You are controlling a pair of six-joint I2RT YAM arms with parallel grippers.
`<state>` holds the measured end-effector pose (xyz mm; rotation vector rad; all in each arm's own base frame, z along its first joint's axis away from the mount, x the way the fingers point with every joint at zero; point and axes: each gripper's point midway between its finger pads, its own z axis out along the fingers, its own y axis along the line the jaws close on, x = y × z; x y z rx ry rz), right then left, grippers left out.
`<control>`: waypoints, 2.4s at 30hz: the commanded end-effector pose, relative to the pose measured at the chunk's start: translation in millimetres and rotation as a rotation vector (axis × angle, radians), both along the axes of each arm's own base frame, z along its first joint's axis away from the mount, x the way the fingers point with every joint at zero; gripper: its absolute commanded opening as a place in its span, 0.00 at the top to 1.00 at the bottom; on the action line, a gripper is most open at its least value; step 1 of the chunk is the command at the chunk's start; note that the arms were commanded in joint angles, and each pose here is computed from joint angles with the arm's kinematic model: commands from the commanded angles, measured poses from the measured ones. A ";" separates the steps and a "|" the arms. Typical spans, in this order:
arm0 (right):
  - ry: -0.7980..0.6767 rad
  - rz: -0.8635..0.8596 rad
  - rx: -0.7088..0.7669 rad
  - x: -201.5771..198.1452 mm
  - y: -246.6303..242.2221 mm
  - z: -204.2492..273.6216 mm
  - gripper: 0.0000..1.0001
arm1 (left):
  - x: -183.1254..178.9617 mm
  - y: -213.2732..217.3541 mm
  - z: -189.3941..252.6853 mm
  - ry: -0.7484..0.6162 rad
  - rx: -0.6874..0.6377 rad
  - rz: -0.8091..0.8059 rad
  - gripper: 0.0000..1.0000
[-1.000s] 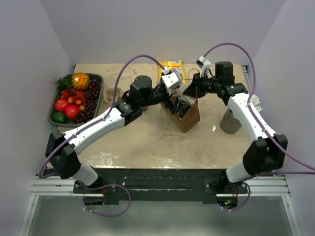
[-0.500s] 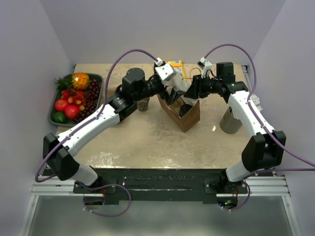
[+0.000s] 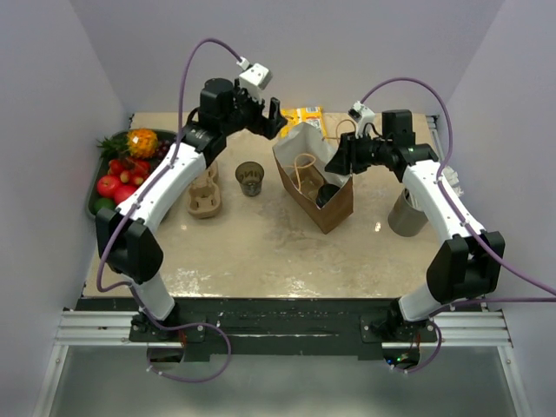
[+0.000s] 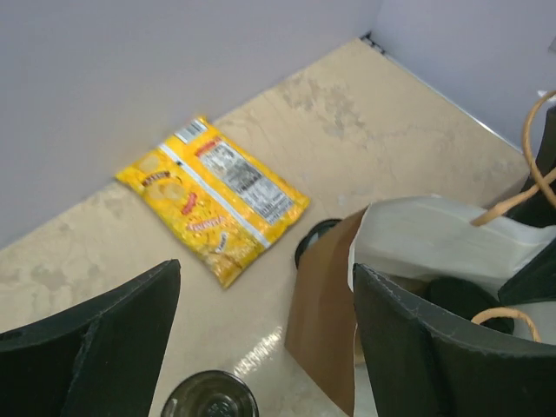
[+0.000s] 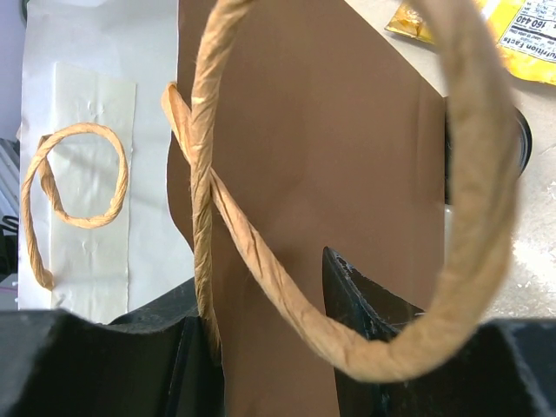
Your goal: Pack the takeout coffee
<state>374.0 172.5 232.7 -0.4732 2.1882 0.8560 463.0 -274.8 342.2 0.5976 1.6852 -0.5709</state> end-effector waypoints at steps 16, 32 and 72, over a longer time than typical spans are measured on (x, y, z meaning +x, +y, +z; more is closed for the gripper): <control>-0.060 0.014 0.008 5.8 0.8 14.7 0.58 | -52.1 -29.4 -40.1 0.237 -0.034 -0.248 0.65; -0.038 0.032 0.069 -4.9 8.0 29.1 0.84 | -92.2 -21.6 -7.3 0.288 -0.096 -0.285 1.00; -0.186 0.041 0.109 -12.4 22.7 93.1 0.01 | -106.4 -18.0 -58.0 0.551 -0.165 -0.233 1.00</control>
